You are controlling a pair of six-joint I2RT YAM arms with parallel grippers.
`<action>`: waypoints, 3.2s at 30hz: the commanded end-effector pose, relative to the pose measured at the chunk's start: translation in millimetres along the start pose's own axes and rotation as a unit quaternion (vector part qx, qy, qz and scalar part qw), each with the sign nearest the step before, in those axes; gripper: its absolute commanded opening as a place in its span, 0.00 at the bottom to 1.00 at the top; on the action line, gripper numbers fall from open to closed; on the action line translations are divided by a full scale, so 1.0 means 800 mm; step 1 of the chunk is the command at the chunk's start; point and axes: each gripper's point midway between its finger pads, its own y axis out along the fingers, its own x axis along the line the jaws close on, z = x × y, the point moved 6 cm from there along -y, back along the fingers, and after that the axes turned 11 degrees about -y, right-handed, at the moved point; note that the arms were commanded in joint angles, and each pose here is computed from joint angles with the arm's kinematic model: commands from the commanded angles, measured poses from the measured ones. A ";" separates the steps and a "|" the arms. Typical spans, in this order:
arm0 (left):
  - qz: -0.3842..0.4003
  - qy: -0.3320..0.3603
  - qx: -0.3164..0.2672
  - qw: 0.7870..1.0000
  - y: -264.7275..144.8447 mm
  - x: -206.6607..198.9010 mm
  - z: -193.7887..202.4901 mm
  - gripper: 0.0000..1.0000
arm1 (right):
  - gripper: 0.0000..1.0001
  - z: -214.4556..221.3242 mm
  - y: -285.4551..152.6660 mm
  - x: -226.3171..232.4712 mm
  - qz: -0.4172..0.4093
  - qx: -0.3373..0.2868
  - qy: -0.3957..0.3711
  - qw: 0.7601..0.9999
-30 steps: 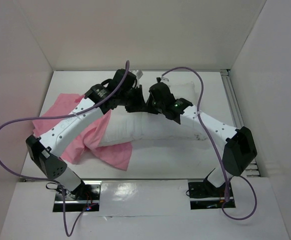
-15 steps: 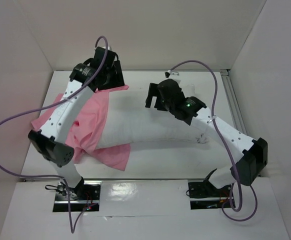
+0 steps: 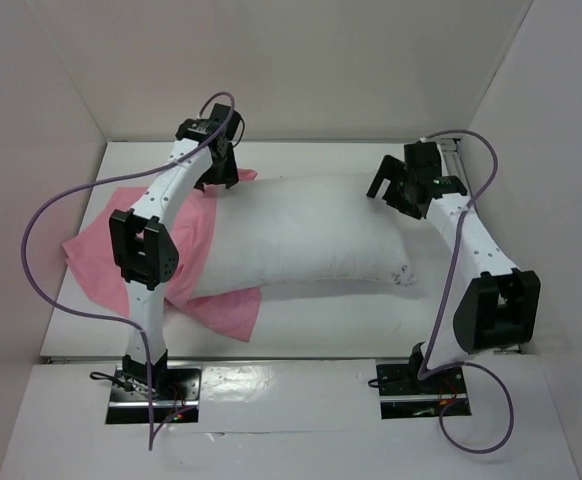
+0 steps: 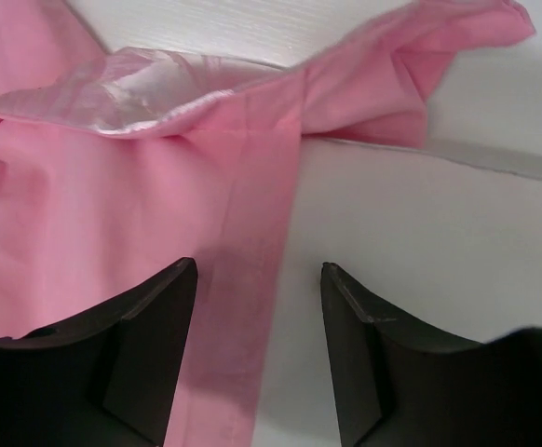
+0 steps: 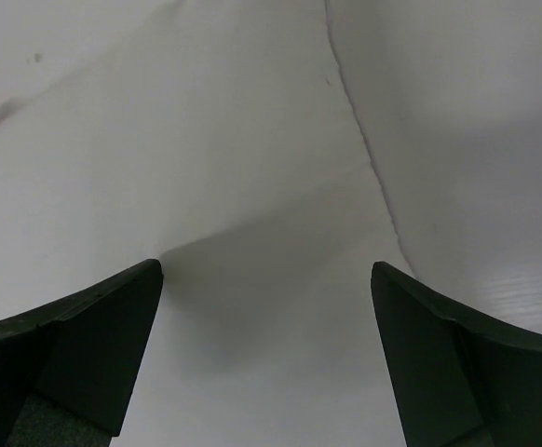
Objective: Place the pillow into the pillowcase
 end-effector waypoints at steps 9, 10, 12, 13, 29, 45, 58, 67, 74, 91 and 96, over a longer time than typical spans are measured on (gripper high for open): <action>-0.019 -0.002 -0.011 1.000 -0.007 0.033 -0.027 0.10 | 0.91 0.071 0.043 0.025 -0.159 0.099 0.002 0.982; -0.009 -0.002 -0.004 1.000 -0.008 0.030 -0.024 0.01 | 0.86 0.078 0.045 0.026 -0.168 0.105 0.003 0.980; 0.005 0.001 0.000 1.000 -0.011 0.027 -0.025 0.00 | 0.54 0.080 0.045 0.034 -0.204 0.102 0.002 0.974; 0.029 0.003 -0.001 1.000 -0.018 0.022 -0.028 0.00 | 0.38 0.082 0.040 0.037 -0.218 0.099 0.006 0.971; 0.459 0.113 0.088 0.877 -0.218 -0.192 0.105 0.00 | 0.00 0.038 -0.075 0.072 -0.218 -0.036 0.006 0.975; 0.351 0.094 -0.091 0.927 -0.260 -0.078 0.016 0.95 | 1.00 0.012 -0.146 0.013 -0.046 -0.096 -0.097 0.990; 0.185 -0.235 0.017 0.954 -0.129 0.165 0.145 0.82 | 1.00 0.106 -0.159 0.275 -0.139 -0.107 -0.422 0.890; 0.145 -0.342 0.010 0.928 -0.047 0.185 0.187 0.86 | 1.00 0.205 -0.133 0.376 -0.181 -0.107 -0.554 0.806; 0.110 -0.340 0.015 0.934 0.007 0.193 0.195 0.88 | 1.00 0.201 -0.124 0.394 -0.205 -0.106 -0.546 0.805; 0.173 -0.383 0.036 0.907 0.052 0.188 0.245 0.77 | 1.00 0.167 -0.087 0.378 -0.190 -0.077 -0.518 0.830; 0.164 -0.371 0.066 0.912 0.076 0.180 0.252 0.72 | 1.00 0.178 -0.081 0.388 -0.191 -0.063 -0.536 0.820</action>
